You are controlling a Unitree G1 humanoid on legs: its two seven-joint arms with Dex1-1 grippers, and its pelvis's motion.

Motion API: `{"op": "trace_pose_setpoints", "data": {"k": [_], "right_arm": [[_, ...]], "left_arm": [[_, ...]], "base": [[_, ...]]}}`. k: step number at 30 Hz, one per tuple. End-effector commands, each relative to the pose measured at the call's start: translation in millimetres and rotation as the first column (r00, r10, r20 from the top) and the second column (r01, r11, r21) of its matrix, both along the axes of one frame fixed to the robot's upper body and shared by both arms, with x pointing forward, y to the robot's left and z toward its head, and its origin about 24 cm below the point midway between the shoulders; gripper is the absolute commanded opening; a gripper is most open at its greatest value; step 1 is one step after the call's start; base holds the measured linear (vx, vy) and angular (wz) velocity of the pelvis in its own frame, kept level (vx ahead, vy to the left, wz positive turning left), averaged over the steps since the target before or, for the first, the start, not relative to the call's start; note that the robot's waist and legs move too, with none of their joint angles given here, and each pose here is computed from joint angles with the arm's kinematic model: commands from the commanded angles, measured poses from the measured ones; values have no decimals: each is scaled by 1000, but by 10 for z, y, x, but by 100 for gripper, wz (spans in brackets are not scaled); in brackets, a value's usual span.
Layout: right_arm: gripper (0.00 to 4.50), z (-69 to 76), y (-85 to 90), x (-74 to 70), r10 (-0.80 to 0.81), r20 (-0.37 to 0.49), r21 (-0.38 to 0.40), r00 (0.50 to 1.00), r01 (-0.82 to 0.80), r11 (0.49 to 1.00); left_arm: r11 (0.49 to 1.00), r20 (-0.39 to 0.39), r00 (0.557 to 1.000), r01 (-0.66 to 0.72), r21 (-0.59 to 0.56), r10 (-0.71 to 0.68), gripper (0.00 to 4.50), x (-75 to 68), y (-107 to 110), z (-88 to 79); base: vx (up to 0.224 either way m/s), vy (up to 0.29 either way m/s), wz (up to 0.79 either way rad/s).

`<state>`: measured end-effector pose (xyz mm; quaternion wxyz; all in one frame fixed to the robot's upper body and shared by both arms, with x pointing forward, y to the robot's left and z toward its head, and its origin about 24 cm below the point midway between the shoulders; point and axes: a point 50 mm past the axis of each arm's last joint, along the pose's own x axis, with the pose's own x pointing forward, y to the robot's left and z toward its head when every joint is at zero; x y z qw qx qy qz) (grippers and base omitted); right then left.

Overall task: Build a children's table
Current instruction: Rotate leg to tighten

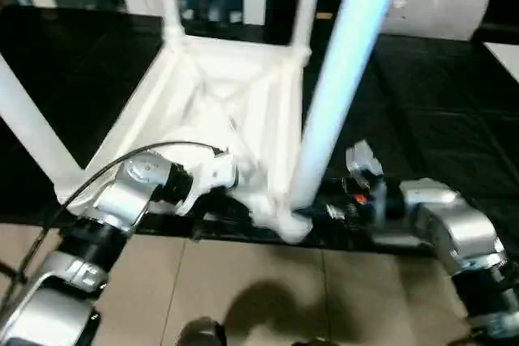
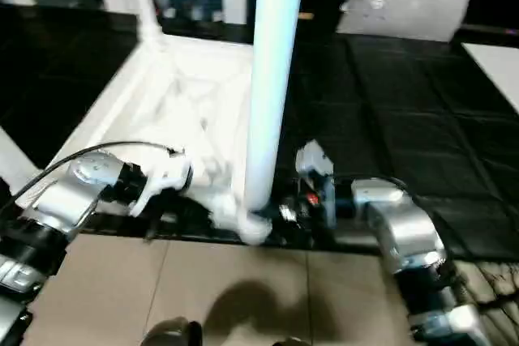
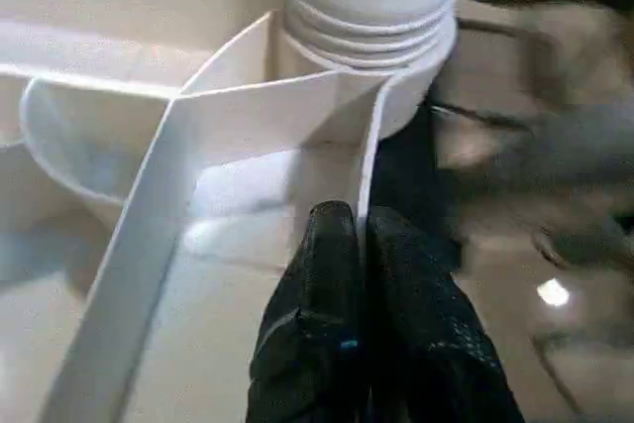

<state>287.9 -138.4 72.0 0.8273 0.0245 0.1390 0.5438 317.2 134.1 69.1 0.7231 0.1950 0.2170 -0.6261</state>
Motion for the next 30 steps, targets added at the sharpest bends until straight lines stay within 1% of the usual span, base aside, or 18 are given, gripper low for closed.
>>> {"op": "trace_pose_setpoints", "data": {"k": [1, 2, 3, 4, 5, 7, 9, 12, 14, 15, 19, 21, 22, 25, 26, 28, 29, 30], "right_arm": [[199, 11, 483, -22, 12, -34, 71, 999, -10, 997], [199, 11, 483, -22, 12, -34, 71, 999, -10, 997], [199, 20, 549, 11, -54, -52, 83, 997, 58, 995], [199, 11, 694, 113, -222, -70, 66, 973, 227, 972], [199, 9, 725, 133, -258, -74, 60, 963, 262, 963], [199, -15, 830, 228, -400, -62, 23, 915, 402, 916], [199, -50, 887, 296, -496, -52, -14, 867, 496, 868], [199, -55, 924, 317, -543, -49, -21, 838, 543, 839], [199, -48, 919, 316, -533, -24, -15, 846, 532, 846], [253, -32, 888, 322, -535, -17, -2, 845, 535, 845], [284, -19, 872, 327, -545, -13, 5, 838, 545, 838], [311, 16, 772, 337, -542, 24, 31, 840, 541, 840], [311, 22, 747, 334, -533, 32, 35, 845, 532, 846], [349, 43, 603, 316, -484, 56, 59, 873, 481, 875], [354, 43, 603, 316, -484, 56, 59, 873, 481, 875], [363, 53, 355, 265, -350, 121, 47, 929, 347, 937], [363, 53, 346, 263, -344, 123, 45, 931, 341, 939], [363, 67, 182, 227, -222, 156, 15, 963, 222, 975]], "left_arm": [[987, 74, 990, -108, -116, 117, 0, 144, -364, 147], [987, 74, 990, -108, -116, 117, 0, 144, -364, 147], [980, 77, 982, -160, -120, 170, 0, 186, -404, 151], [948, 80, 951, -285, -138, 298, 0, 288, -487, 156], [940, 80, 942, -312, -141, 325, 0, 309, -506, 157], [895, 105, 894, -420, -150, 437, 0, 402, -563, 171], [864, 122, 860, -474, -169, 495, 0, 444, -608, 206], [854, 137, 847, -489, -176, 513, 0, 447, -641, 221], [869, 138, 862, -463, -175, 487, 0, 415, -660, 212], [879, 145, 871, -445, -171, 469, 0, 397, -657, 203], [884, 149, 875, -437, -167, 461, 0, 390, -657, 195], [903, 151, 893, -401, -156, 423, 0, 352, -601, 156], [908, 151, 899, -391, -153, 412, 0, 341, -583, 147], [936, 161, 924, -326, -134, 346, 0, 286, -488, 113], [936, 161, 924, -326, -134, 346, 0, 286, -488, 113], [980, 169, 967, -181, -79, 192, 0, 178, -330, 61], [982, 169, 968, -174, -76, 185, 0, 174, -324, 59], [999, 164, 986, -42, -6, 42, 0, 85, -199, 19]], "base": [[0, 0, 0], [0, 0, 0], [0, 0, 0], [0, 0, 0], [0, 0, 0], [0, 0, 0], [0, 0, 0], [0, 0, 0], [0, 0, 0], [0, 0, 0], [0, 0, 0], [0, 0, 0], [0, 0, 0], [0, 0, 0], [0, 0, 0], [0, 0, 0], [0, 0, 0], [0, 0, 0]]}}
